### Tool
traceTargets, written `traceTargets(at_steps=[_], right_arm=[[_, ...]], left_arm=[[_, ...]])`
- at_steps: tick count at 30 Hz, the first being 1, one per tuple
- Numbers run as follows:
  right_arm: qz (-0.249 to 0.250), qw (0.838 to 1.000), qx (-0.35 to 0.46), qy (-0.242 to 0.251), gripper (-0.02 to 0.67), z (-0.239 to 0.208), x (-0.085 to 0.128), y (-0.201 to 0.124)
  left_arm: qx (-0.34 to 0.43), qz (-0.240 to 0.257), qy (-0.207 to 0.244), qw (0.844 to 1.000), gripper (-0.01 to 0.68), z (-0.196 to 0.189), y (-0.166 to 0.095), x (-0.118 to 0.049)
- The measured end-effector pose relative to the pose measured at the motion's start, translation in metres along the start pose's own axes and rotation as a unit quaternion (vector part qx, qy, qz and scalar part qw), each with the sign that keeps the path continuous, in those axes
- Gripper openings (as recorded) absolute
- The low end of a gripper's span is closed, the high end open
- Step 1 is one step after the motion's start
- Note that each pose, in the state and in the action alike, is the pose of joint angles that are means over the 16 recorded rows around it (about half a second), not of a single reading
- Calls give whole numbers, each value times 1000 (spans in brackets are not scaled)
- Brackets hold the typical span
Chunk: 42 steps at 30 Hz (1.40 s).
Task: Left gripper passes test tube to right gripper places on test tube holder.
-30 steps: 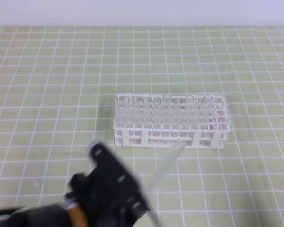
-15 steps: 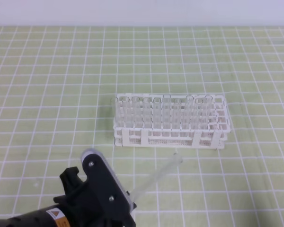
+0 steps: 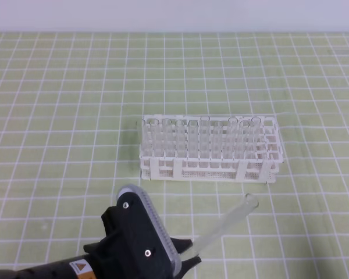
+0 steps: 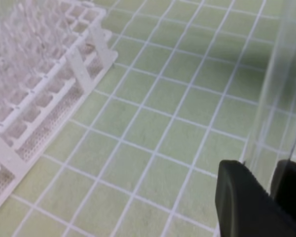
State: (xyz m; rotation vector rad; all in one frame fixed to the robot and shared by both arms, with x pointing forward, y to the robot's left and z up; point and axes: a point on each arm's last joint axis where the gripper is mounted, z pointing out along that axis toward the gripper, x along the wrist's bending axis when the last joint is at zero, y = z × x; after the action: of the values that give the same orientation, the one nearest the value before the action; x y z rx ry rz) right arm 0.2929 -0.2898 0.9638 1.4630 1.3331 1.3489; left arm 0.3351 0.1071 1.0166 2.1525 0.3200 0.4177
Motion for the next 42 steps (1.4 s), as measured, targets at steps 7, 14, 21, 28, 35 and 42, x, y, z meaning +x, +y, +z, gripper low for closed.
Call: traceTargets(at_steps=[7,14,21,28,35,42], right_arm=[[165,985,-7,41,-2,0,7,3],[354,931,-30,81,-2,-2,12,11],[425,899,-47,92,-2,-2,11,16],[400,909,-32,116,-2,-5,17,19],[314,930,-34,190,3,-15,34,37],[204,937,-55,280,19,-29,53,56]], left_arm=[[6,-19,-8,1000,2,6,-2,-2],[14,-36,-21,999,4,16,-5,-5],[6,-38,-47,998,4,26,-5,-11],[-16,-40,-81,996,3,33,-3,-18],[-36,-42,-112,992,3,40,-1,-24],[-58,-46,-141,987,2,46,0,-30]])
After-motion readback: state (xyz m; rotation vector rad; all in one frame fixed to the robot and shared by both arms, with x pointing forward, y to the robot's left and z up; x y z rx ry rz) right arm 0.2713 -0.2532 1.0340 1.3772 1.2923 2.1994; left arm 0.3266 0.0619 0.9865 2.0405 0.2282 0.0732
